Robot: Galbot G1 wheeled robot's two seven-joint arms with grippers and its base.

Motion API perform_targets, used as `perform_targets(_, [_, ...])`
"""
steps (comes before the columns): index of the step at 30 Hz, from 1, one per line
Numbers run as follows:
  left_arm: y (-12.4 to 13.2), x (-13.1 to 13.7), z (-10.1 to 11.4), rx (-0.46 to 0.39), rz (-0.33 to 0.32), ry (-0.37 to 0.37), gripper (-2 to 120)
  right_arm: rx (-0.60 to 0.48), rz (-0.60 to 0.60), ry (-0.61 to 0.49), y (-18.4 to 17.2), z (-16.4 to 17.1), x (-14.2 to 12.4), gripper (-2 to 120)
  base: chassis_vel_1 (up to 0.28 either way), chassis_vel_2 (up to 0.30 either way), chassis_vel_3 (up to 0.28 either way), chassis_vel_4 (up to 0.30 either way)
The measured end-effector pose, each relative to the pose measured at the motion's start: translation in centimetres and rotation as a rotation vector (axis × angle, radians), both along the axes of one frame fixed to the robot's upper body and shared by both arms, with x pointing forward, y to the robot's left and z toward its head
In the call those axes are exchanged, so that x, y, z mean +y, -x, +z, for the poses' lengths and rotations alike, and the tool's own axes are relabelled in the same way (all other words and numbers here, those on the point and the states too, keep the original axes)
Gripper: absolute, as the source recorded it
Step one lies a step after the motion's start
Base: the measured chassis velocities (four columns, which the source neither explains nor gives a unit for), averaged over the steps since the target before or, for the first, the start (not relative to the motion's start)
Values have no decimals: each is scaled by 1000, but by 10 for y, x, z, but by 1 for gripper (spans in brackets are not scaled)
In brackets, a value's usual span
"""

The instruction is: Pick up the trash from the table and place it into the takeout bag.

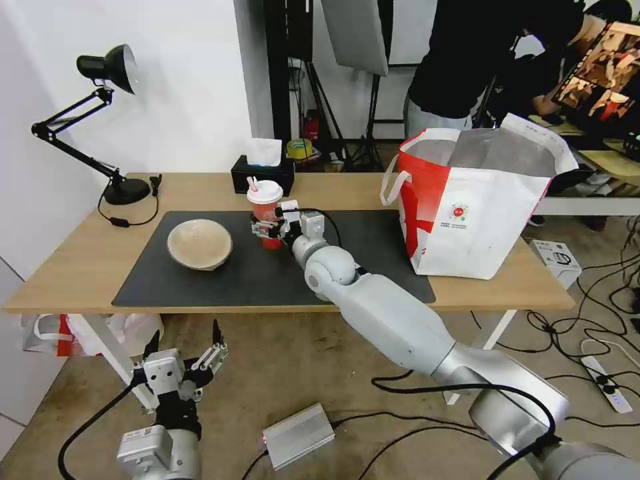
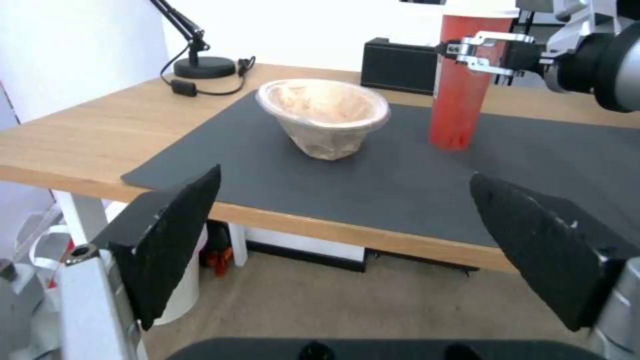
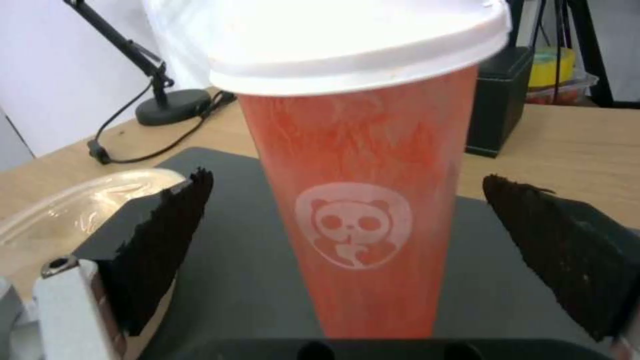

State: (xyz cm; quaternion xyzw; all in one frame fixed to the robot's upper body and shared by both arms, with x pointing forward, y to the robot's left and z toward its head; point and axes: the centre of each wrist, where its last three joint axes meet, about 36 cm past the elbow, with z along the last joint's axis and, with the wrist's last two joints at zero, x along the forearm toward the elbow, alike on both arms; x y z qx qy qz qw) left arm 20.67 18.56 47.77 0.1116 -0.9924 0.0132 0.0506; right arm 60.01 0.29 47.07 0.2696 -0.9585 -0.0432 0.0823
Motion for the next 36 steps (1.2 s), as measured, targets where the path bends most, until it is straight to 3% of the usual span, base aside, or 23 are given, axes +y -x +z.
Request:
perform_targets(8, [0,-1,0,-1,-1,2,100,4,-6,-4,-4,0,10,100,0,0,0,0])
perform_targets(36, [2,-3,-2,-6,-11,1,100,19,-3,-3,-19,-12,2,100,0,0,0,0])
